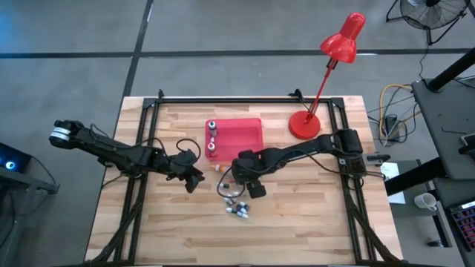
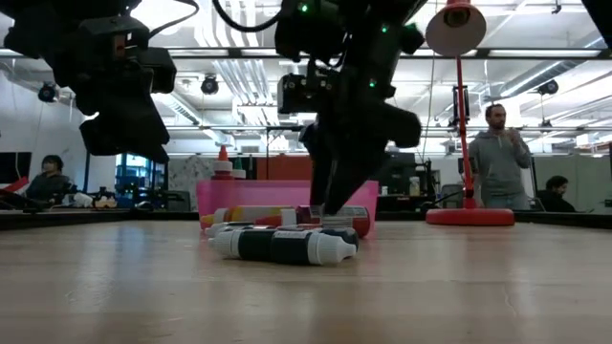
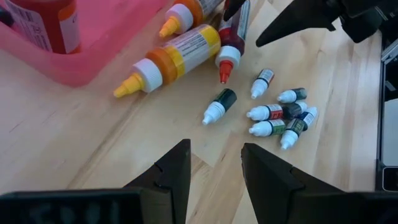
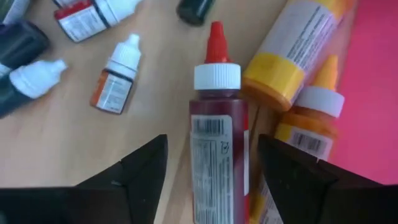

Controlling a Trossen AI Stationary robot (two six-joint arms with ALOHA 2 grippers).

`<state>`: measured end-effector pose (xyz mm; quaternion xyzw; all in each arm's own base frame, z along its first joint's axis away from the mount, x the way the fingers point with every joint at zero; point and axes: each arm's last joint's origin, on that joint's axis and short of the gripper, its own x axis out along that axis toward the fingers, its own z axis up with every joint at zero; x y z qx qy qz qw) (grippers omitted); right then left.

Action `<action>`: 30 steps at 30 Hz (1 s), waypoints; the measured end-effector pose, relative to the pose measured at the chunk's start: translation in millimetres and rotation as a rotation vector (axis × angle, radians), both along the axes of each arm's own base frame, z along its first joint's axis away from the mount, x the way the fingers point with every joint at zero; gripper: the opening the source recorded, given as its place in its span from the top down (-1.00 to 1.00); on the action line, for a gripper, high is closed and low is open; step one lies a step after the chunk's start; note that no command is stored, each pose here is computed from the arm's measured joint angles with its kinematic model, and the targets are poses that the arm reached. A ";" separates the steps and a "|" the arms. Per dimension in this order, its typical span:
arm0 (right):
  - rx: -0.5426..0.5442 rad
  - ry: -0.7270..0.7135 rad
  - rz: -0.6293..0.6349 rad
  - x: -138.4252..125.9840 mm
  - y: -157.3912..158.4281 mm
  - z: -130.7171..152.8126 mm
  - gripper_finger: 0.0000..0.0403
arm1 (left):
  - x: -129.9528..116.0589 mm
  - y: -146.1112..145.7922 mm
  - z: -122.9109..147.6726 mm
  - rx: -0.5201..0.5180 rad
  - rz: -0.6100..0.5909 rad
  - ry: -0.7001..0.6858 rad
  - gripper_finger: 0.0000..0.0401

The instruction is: Pick & Place food coloring

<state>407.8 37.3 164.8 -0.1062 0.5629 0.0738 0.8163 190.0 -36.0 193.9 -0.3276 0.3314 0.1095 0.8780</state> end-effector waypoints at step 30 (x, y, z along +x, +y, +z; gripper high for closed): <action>0.298 -0.099 -0.130 -2.3 -3.5 36.7 0.58 | 3.4 -0.7 4.9 -0.007 -0.002 -0.050 0.43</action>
